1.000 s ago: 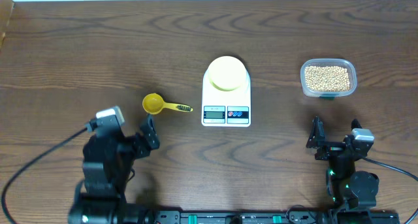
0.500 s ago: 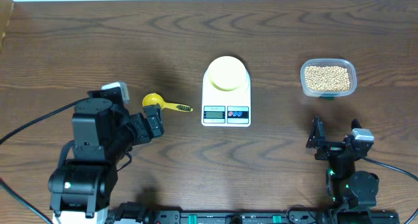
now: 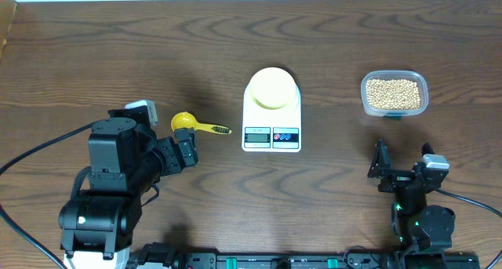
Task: Scoop item into bowl and weigh 50g on scale
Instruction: 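Move the left gripper forward toward the yellow scoop's handle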
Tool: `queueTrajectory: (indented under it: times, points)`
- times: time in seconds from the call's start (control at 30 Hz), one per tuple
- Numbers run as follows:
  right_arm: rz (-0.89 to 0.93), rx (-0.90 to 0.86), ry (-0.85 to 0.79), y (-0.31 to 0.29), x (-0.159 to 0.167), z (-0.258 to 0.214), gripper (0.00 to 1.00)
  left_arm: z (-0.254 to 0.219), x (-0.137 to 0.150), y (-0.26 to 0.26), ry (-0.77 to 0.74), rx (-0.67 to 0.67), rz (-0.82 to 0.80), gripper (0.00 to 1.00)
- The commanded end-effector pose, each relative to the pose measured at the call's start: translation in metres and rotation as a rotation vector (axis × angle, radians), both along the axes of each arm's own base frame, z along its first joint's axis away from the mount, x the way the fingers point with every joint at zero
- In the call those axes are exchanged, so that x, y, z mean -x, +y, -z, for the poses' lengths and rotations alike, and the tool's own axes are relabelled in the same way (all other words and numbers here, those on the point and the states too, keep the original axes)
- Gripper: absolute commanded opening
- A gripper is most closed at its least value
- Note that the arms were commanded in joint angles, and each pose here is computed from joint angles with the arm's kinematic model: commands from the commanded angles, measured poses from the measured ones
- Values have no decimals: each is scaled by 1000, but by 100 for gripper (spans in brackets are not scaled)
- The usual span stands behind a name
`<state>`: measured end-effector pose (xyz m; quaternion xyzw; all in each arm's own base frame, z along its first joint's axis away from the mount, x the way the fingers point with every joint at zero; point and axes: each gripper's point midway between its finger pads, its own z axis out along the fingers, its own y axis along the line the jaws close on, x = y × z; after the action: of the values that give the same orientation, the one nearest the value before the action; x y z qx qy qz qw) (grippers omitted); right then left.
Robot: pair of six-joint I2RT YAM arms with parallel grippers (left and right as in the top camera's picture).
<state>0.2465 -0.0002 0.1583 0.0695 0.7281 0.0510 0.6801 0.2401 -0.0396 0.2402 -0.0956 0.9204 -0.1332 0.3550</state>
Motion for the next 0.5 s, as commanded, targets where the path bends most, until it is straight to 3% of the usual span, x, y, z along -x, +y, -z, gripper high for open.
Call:
queueTrajectory:
  times: [0.0,0.47]
  points:
    - [-3,11,-1,1,0,0,99,-5,-1,-2,-8,9,8,98]
    - [-3,11,-1,1,0,0,99,-3,1,-4,4,14,14,98]
